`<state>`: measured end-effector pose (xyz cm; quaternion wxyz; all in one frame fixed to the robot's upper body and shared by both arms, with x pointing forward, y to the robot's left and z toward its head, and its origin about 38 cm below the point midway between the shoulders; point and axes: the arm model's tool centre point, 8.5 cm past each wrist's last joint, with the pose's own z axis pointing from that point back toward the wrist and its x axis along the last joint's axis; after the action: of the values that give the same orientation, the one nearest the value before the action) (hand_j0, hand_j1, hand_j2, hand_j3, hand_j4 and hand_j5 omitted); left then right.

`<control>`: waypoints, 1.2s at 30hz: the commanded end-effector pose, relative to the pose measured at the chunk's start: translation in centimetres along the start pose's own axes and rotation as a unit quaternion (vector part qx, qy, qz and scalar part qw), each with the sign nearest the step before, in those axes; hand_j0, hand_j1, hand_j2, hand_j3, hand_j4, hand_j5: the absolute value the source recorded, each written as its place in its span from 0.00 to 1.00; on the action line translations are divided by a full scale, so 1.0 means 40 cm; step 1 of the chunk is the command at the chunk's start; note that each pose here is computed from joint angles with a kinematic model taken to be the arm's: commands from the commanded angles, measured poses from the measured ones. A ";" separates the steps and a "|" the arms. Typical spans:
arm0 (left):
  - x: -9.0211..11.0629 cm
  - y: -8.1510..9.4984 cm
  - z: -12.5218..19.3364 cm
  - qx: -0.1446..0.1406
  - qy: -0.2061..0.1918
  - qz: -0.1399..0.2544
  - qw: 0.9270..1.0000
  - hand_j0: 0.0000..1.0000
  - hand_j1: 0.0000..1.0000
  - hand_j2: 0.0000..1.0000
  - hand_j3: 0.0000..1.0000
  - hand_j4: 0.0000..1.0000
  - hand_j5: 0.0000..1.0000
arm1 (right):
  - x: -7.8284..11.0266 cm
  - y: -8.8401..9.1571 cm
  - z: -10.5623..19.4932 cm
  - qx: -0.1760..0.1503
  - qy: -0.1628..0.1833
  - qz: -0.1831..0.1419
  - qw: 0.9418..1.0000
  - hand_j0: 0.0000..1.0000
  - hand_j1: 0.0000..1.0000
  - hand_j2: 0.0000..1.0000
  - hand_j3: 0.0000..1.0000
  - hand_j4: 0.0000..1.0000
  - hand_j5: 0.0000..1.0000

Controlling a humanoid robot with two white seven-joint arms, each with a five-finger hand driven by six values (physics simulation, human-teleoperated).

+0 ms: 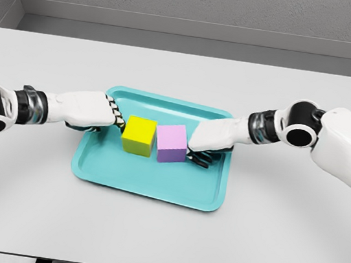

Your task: Push two cubes

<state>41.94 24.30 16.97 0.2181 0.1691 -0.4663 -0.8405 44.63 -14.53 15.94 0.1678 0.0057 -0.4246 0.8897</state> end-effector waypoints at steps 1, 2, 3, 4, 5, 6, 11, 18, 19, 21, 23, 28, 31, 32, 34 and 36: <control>0.003 0.000 -0.002 0.001 -0.002 0.001 1.000 0.65 0.65 0.65 0.65 0.65 0.65 | 0.004 -0.006 -0.006 -0.003 -0.003 -0.001 1.000 0.10 0.10 0.10 0.10 0.10 0.10; 0.009 -0.005 -0.008 -0.004 -0.006 0.000 1.000 0.65 0.65 0.65 0.65 0.65 0.65 | 0.004 -0.006 -0.006 -0.003 -0.003 -0.001 1.000 0.10 0.10 0.10 0.10 0.10 0.10; 0.009 -0.003 -0.008 -0.003 -0.006 0.000 1.000 0.65 0.65 0.65 0.65 0.65 0.65 | 0.004 -0.007 -0.007 -0.003 -0.004 -0.001 1.000 0.10 0.10 0.10 0.10 0.10 0.10; 0.008 -0.002 -0.007 -0.002 -0.006 0.000 1.000 0.66 0.66 0.66 0.66 0.66 0.66 | 0.008 -0.011 -0.012 -0.004 -0.006 0.001 1.000 0.10 0.10 0.10 0.10 0.10 0.10; 0.008 -0.003 -0.007 -0.003 -0.006 0.000 1.000 0.66 0.66 0.66 0.66 0.66 0.66 | 0.008 -0.011 -0.012 -0.004 -0.006 0.001 1.000 0.10 0.10 0.10 0.10 0.10 0.10; 0.009 -0.002 -0.007 -0.003 -0.006 -0.001 1.000 0.66 0.66 0.66 0.66 0.66 0.66 | 0.008 -0.010 -0.013 -0.004 -0.007 0.001 1.000 0.10 0.10 0.10 0.10 0.10 0.10; 0.004 -0.005 0.000 -0.006 -0.004 -0.002 1.000 0.66 0.66 0.66 0.66 0.66 0.66 | 0.007 -0.007 -0.013 -0.003 -0.006 -0.001 1.000 0.10 0.10 0.10 0.10 0.10 0.10; 0.000 0.013 0.032 -0.001 0.000 -0.013 1.000 0.66 0.66 0.66 0.66 0.66 0.66 | -0.004 0.004 -0.001 0.000 0.001 -0.006 1.000 0.10 0.10 0.10 0.10 0.10 0.10; 0.000 0.017 0.037 0.000 0.001 -0.016 1.000 0.66 0.66 0.66 0.66 0.66 0.66 | -0.004 0.003 0.001 0.000 0.002 -0.005 1.000 0.10 0.10 0.10 0.10 0.10 0.10; -0.003 0.016 0.046 0.000 0.001 -0.013 1.000 0.66 0.66 0.66 0.66 0.66 0.66 | -0.004 0.003 0.001 0.000 0.002 -0.005 1.000 0.10 0.10 0.10 0.10 0.10 0.10; -0.005 0.016 0.046 0.000 0.002 -0.013 1.000 0.66 0.66 0.66 0.66 0.66 0.66 | -0.007 0.002 0.004 -0.001 0.004 -0.005 1.000 0.10 0.10 0.10 0.10 0.10 0.10; -0.011 0.024 0.054 0.007 0.003 -0.009 1.000 0.66 0.66 0.66 0.66 0.66 0.66 | -0.019 -0.002 0.011 -0.002 0.011 -0.007 1.000 0.10 0.10 0.10 0.10 0.10 0.10; -0.071 0.085 0.242 0.045 0.037 0.001 0.998 0.76 0.76 0.76 0.76 0.76 0.76 | -0.026 -0.002 0.013 -0.003 0.015 -0.010 1.000 0.10 0.10 0.10 0.10 0.10 0.10; -0.086 0.095 0.277 0.058 0.047 0.010 0.997 0.81 0.81 0.81 0.81 0.81 0.81 | -0.029 -0.001 0.017 -0.003 0.017 -0.011 1.000 0.10 0.10 0.10 0.10 0.10 0.10; -0.107 0.077 0.340 0.075 0.063 0.042 0.994 1.00 1.00 1.00 1.00 1.00 1.00 | -0.042 -0.031 0.043 -0.017 0.027 -0.006 0.999 0.11 0.11 0.11 0.11 0.11 0.11; -0.122 0.033 0.341 0.062 0.072 0.066 0.993 1.00 1.00 1.00 1.00 1.00 1.00 | -0.091 -0.049 0.152 -0.055 0.071 -0.018 0.996 0.12 0.12 0.12 0.12 0.12 0.12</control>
<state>39.45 34.17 23.64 0.2809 0.1963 -0.5003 -0.7952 46.88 -17.16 18.68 0.1974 -0.0339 -0.4441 0.8733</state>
